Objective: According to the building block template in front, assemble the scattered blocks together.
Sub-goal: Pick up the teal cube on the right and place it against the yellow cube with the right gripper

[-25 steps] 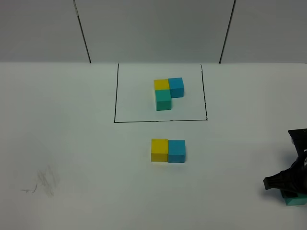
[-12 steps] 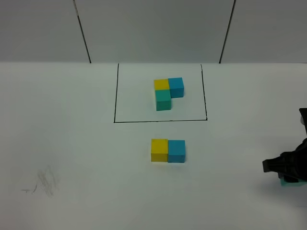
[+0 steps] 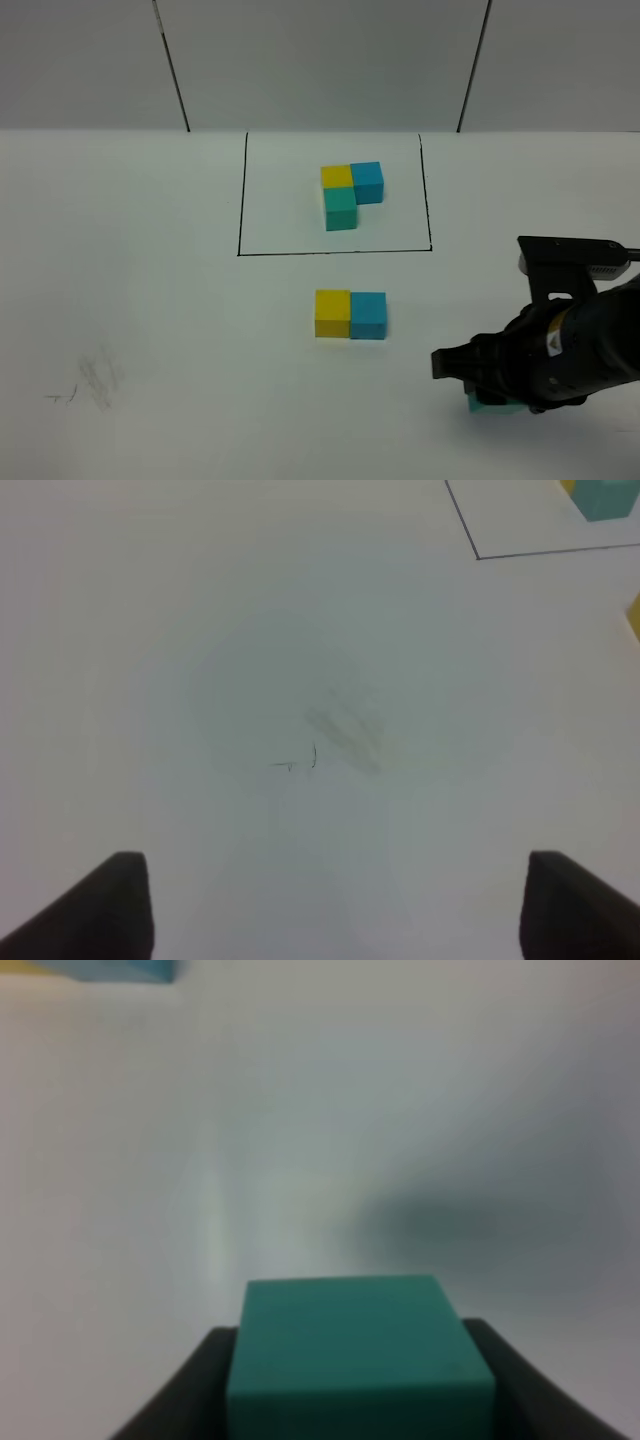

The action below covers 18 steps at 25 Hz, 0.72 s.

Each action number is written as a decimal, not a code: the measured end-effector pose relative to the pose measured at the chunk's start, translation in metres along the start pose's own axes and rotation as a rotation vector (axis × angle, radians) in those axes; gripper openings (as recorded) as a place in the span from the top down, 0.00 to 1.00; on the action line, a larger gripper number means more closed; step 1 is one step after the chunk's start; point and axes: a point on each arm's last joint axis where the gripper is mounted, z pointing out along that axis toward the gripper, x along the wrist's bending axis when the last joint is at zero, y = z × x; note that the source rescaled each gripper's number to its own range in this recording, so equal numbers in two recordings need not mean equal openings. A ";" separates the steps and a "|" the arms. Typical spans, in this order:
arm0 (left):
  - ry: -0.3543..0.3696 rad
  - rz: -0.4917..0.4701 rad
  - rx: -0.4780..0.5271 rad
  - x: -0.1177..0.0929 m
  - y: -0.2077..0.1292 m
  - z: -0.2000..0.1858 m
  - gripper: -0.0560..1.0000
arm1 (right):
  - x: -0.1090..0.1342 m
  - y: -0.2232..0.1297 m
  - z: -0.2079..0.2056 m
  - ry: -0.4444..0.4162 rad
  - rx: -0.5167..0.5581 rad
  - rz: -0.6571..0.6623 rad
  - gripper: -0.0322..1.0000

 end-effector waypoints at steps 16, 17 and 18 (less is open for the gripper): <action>0.000 -0.001 0.000 0.000 0.000 0.000 0.31 | 0.120 -0.005 0.035 -0.173 0.049 0.165 0.97; 0.000 -0.001 0.000 0.000 0.000 0.000 0.31 | 0.124 -0.006 0.039 -0.156 0.065 0.151 0.97; 0.000 -0.001 0.000 0.000 0.000 0.000 0.31 | 0.129 -0.007 0.043 -0.131 0.079 0.137 0.97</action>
